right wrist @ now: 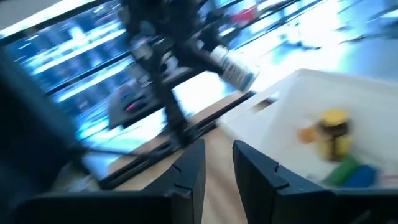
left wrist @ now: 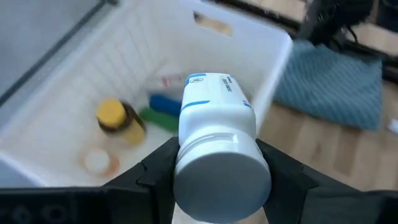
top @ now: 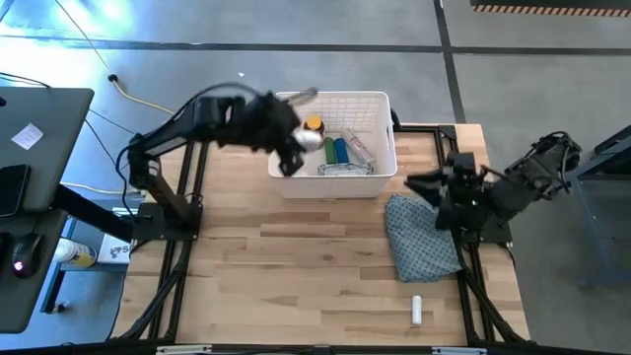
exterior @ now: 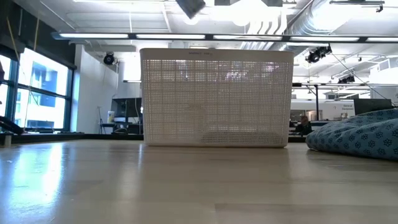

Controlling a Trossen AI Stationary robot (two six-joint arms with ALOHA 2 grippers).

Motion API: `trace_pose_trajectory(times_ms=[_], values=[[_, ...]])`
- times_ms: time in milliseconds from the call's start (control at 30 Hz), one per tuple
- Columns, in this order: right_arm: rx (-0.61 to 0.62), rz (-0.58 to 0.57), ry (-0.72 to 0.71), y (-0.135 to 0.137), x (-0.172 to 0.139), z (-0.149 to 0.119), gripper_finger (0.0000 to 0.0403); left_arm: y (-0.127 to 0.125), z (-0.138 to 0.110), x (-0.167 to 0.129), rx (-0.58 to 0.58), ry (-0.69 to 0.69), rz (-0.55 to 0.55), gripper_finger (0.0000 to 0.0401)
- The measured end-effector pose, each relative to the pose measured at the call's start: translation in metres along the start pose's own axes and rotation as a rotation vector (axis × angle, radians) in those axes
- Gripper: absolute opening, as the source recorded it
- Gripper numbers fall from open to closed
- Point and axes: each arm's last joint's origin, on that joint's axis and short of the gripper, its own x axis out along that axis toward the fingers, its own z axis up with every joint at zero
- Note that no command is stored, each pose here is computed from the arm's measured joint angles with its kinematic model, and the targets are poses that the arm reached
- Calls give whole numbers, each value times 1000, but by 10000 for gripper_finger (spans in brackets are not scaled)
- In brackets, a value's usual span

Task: Pick & place medical supplies in basket/bin
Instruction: Put the white and blue medicine bottle into the white bin

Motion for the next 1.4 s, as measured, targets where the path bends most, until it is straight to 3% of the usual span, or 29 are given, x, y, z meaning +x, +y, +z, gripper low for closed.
trace_pose_trajectory(times_ms=[167, 333, 867, 1033, 1400], values=[[10, -131, -52, -14, 12, 8, 74, 35, 18, 48, 62, 17, 16, 208], [61, -195, -32, -28, 23, 11, 74, 60, 18, 102, 130, 143, 61, 214], [112, -256, 48, -50, 35, 15, 74, 62, -24, 227, 377, 575, 78, 218], [112, -231, 72, -49, 35, 14, 74, 62, -36, 255, 437, 640, 86, 219], [117, -177, 138, -48, 35, 10, 74, 85, -65, 284, 390, 766, 60, 220]])
